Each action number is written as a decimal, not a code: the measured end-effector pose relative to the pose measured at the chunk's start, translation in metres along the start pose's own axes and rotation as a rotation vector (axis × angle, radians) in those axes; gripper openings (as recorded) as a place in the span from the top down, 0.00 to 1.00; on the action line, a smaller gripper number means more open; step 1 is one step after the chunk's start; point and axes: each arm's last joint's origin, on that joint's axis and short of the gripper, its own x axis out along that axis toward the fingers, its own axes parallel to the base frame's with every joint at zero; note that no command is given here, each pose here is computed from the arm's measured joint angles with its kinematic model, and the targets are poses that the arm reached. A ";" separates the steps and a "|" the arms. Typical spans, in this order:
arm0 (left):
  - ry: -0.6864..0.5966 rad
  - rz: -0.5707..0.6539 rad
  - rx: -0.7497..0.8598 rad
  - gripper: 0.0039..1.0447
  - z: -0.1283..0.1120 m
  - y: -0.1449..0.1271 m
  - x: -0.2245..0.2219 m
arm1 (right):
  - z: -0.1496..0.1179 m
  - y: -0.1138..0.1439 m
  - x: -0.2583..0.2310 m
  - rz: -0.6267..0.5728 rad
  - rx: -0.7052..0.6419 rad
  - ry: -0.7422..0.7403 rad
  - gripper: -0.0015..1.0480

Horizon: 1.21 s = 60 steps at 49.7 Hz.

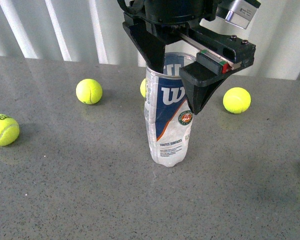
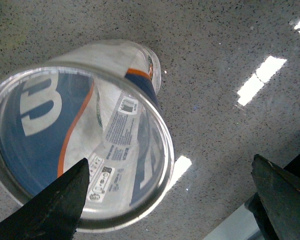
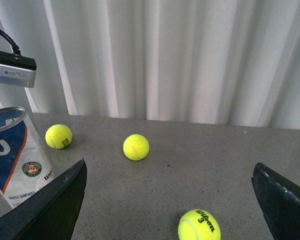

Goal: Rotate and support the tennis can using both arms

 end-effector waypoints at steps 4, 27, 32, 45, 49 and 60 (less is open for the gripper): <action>-0.031 -0.001 -0.027 0.06 -0.005 0.001 -0.010 | 0.000 0.000 0.000 0.000 0.000 0.000 0.07; -0.885 0.523 -0.638 0.22 -0.043 0.013 -0.098 | 0.000 0.000 0.000 0.000 0.000 0.000 0.07; -1.047 0.741 -0.728 0.36 -0.079 0.009 -0.082 | 0.000 0.000 0.000 -0.005 0.000 0.000 0.07; -1.197 0.868 -0.784 0.76 -0.190 -0.010 -0.062 | 0.000 0.000 0.000 0.001 0.000 0.000 0.07; -1.158 0.844 -0.773 0.94 -0.223 -0.023 -0.041 | 0.000 0.000 0.000 0.000 0.000 0.000 0.07; -1.158 0.836 -0.764 0.97 -0.263 -0.041 -0.028 | 0.000 0.000 0.000 -0.002 0.000 0.000 0.07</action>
